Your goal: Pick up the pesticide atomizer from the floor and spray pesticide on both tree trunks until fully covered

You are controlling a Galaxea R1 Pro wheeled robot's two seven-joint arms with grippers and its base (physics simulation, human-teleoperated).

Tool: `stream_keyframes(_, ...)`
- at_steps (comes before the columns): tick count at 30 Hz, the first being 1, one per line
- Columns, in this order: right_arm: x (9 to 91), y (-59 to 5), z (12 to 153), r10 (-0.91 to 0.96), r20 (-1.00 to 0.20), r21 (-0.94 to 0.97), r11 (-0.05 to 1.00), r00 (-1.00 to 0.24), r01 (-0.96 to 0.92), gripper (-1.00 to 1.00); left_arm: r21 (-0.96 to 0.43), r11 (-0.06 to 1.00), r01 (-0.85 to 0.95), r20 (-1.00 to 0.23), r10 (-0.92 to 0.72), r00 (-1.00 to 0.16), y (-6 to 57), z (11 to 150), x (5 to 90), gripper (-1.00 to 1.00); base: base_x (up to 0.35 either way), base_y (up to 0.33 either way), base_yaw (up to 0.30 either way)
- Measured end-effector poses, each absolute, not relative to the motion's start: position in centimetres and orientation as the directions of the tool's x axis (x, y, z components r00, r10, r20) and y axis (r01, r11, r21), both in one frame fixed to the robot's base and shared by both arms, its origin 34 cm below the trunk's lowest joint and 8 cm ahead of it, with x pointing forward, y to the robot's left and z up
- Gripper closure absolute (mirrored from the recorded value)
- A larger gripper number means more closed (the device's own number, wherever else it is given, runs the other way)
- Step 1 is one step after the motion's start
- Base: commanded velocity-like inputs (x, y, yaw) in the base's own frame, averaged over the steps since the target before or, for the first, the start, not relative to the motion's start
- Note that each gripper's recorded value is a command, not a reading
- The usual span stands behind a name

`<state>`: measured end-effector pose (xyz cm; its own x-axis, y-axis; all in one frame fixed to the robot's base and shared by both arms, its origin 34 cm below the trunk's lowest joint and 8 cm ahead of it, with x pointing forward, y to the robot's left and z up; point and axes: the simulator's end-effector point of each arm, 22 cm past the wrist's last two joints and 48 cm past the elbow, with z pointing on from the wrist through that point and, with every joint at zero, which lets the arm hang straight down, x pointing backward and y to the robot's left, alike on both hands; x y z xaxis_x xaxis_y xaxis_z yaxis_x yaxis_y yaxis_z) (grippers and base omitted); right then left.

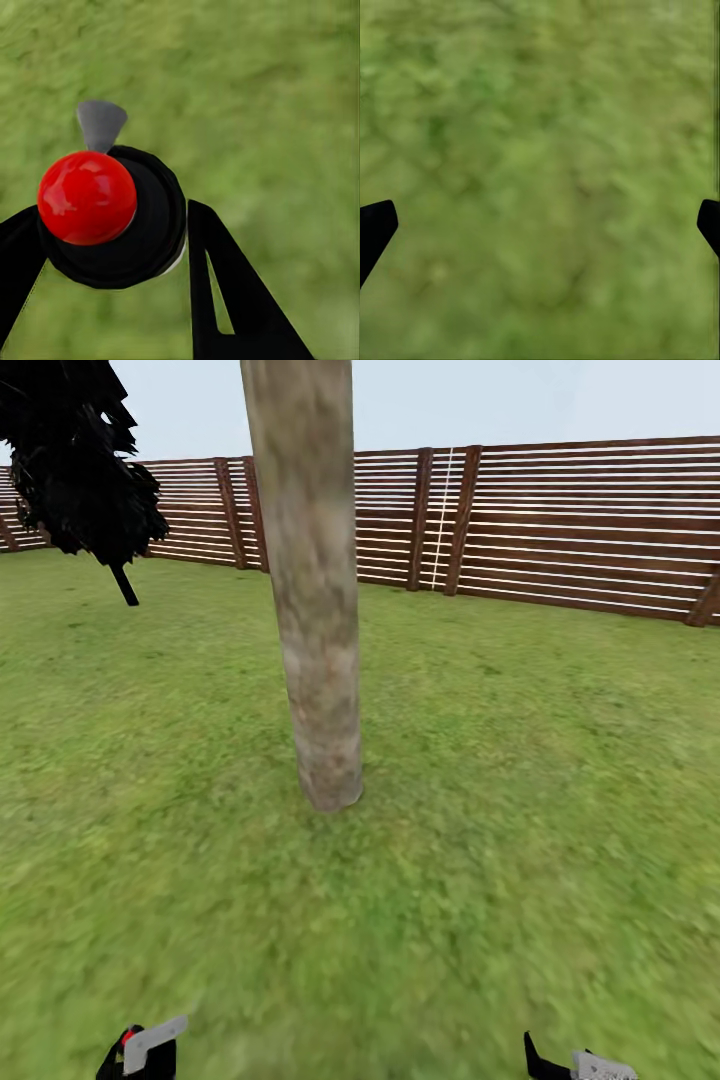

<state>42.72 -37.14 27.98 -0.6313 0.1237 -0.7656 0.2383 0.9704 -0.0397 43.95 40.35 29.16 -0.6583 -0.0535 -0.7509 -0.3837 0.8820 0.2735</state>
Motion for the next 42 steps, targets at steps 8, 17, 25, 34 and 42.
stream_keyframes(8,45.4,-41.0,31.0,0.005,-0.807,-0.145,0.967,-0.59,0.207,-1.0,0.444,0.896,0.008,-0.728,0.366,-0.579,36.9,31.9,52.6,1.0,0.0,0.0,0.0)
stream_keyframes(17,55.7,-34.2,36.4,-0.371,-0.827,-0.309,0.928,-0.422,-0.211,-1.0,0.332,0.868,0.369,-0.667,0.493,-0.559,32.4,31.3,58.2,1.0,0.0,0.0,0.0)
stream_keyframes(25,62.7,-24.5,37.8,-0.537,-0.775,-0.326,0.793,-0.335,-0.515,-1.0,0.113,0.725,0.68,-0.573,0.607,-0.551,26.9,32.2,60.8,1.0,0.0,0.0,0.0)
stream_keyframes(34,66.1,-17.7,41.0,-0.552,-0.782,-0.179,0.643,-0.289,-0.744,-1.0,-0.078,0.543,0.836,-0.54,0.682,-0.494,22.5,36.7,62.7,1.0,0.0,0.0,0.0)
stream_keyframes(42,65.8,-15.5,42.4,-0.548,-0.789,-0.1,0.562,-0.279,-0.821,1.0,-0.138,0.449,0.883,-0.473,0.753,-0.457,22.4,37.8,61.2,1.0,0.0,0.0,0.0)
